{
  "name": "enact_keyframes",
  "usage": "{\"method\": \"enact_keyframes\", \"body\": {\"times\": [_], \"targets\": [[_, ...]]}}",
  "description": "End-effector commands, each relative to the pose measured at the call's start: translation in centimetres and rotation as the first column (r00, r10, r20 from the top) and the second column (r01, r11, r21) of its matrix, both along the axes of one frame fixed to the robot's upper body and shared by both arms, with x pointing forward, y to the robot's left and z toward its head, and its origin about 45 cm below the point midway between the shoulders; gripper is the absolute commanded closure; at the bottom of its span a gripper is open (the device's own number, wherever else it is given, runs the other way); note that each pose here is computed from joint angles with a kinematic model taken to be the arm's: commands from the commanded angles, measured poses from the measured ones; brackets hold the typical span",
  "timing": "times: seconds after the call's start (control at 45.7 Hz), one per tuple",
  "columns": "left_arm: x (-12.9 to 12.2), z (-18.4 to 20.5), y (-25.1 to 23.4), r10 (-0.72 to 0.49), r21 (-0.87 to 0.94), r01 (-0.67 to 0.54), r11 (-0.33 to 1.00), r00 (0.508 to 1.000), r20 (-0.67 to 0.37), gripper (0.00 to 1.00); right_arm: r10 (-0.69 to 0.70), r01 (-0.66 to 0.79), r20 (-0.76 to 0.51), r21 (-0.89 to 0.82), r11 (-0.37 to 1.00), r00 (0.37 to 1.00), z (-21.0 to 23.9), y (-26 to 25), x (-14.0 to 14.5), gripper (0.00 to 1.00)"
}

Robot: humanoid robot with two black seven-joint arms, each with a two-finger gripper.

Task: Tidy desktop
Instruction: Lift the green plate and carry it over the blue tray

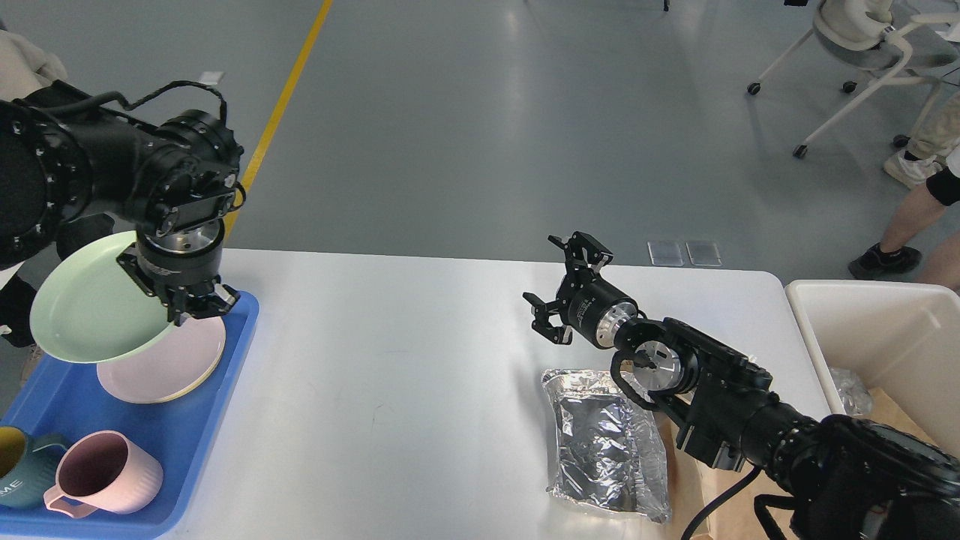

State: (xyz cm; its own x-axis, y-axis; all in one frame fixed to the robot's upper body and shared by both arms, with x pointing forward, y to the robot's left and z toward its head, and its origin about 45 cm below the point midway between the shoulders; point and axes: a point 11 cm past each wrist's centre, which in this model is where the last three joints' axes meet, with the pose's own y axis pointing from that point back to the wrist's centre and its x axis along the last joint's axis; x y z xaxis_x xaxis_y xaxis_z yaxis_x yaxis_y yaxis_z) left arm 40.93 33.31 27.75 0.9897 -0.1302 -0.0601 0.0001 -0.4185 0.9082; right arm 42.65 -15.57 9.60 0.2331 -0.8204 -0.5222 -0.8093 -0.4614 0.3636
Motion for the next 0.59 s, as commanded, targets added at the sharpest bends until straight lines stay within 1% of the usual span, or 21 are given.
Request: {"method": "enact_keyframes", "body": {"times": [0.0, 0.109, 0.219, 0.46, 0.569], "targets": [[-1.5, -1.4, 4.2, 0.082, 0.033, -0.081, 0.996, 0.996, -0.028, 1.00, 0.000, 0.000, 0.000, 0.000, 1.000, 1.000, 0.0, 0.0, 0.0, 0.00], [-2.3, -3.0, 6.2, 0.116, 0.057, -0.114, 0.992, 0.992, -0.048, 1.00, 0.000, 0.000, 0.000, 0.000, 1.000, 1.000, 0.0, 0.0, 0.0, 0.00], [-2.4, -4.1, 7.3, 0.133, 0.070, -0.130, 0.989, 0.990, -0.045, 1.00, 0.000, 0.000, 0.000, 0.000, 1.000, 1.000, 0.0, 0.0, 0.0, 0.00], [-2.5, -5.9, 7.7, 0.131, 0.087, -0.127, 0.988, 0.990, -0.053, 1.00, 0.001, -0.001, -0.001, 0.000, 1.000, 1.000, 0.0, 0.0, 0.0, 0.00], [-1.9, -6.2, 7.4, 0.103, 0.074, -0.103, 0.992, 0.995, -0.007, 1.00, 0.000, 0.000, 0.000, 0.000, 1.000, 1.000, 0.0, 0.0, 0.0, 0.00]]}}
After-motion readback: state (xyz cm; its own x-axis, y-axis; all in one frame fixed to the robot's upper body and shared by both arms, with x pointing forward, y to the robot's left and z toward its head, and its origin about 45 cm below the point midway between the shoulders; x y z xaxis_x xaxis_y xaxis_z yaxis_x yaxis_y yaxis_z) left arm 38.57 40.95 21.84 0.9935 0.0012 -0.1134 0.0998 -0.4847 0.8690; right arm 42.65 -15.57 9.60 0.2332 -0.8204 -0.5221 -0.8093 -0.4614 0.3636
